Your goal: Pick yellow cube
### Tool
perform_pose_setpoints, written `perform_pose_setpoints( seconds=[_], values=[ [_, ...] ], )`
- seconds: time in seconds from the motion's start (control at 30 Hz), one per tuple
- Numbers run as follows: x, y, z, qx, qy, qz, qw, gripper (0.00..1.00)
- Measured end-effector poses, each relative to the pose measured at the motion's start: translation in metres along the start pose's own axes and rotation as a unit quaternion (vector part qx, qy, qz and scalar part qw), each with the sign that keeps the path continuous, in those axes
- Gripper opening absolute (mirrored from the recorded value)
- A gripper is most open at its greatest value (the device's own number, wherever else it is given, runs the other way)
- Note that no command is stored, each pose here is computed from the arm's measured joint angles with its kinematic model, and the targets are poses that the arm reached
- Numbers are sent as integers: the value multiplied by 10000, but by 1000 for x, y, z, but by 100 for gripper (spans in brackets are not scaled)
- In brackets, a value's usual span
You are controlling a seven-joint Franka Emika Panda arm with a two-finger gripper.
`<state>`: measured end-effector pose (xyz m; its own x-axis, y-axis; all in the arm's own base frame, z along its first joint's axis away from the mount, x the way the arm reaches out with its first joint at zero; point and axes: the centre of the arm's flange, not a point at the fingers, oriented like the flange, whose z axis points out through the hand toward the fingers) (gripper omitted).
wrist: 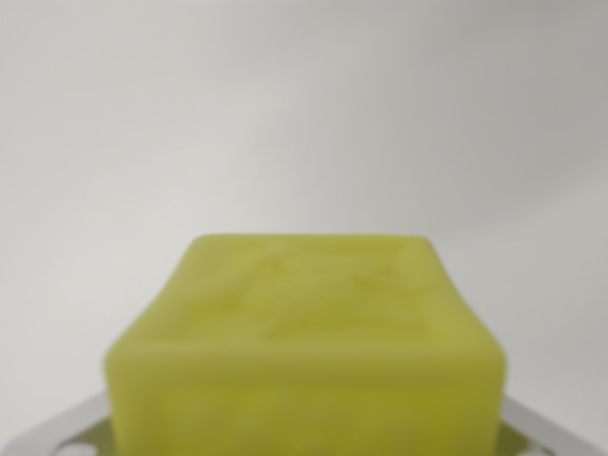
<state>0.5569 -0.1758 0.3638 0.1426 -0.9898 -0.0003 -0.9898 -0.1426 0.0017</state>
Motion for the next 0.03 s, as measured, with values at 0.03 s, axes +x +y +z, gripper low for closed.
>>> perform_pose_setpoints(
  seconds=[0.03],
  values=[
    [0, 0, 0, 0, 0, 0, 10000, 0]
  ],
)
